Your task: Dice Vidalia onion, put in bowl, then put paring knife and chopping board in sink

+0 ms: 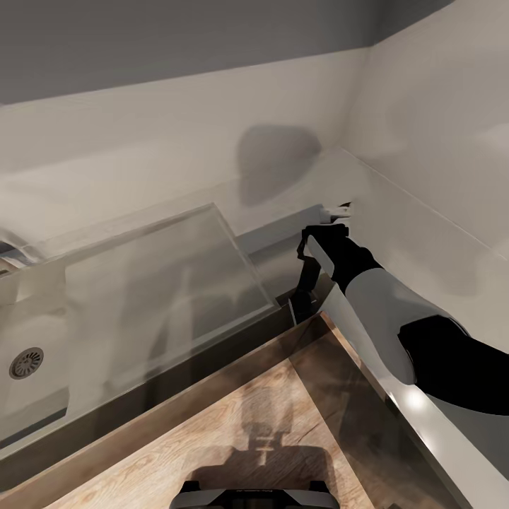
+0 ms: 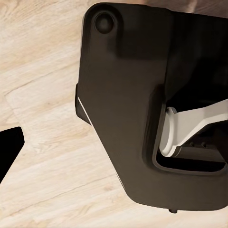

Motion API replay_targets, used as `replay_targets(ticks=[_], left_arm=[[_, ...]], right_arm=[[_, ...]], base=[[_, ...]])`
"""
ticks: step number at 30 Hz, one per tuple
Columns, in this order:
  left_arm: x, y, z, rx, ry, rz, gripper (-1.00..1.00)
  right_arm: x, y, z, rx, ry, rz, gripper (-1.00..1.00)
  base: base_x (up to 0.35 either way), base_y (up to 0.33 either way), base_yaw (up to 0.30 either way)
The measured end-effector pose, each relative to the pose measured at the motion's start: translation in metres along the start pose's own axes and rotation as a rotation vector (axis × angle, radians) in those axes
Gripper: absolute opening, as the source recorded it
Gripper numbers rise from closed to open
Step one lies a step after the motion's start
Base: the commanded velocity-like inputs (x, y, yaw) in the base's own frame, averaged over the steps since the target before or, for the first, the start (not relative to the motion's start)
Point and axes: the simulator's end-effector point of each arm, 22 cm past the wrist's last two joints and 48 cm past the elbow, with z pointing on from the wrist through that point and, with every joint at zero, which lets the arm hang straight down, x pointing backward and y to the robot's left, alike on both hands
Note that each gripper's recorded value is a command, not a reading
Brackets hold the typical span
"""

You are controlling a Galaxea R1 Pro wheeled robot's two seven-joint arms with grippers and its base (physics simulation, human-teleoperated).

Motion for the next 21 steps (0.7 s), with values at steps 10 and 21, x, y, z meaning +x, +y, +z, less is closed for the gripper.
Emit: replay_targets(ticks=[10,21], left_arm=[[0.0001,0.0,0.0,0.0,0.0,0.0,1.0],[-0.0075,0.0011,0.0021,0.0,-0.017,-0.001,1.0]], right_arm=[[0.0,-0.0003,-0.0001,0.002,0.001,-0.002,1.0],[-0.0011,0.0041,-0.0024,0.014,-0.014,-0.045,1.0]], base=[[0.0,0.0,0.0],[0.0,0.0,0.0]])
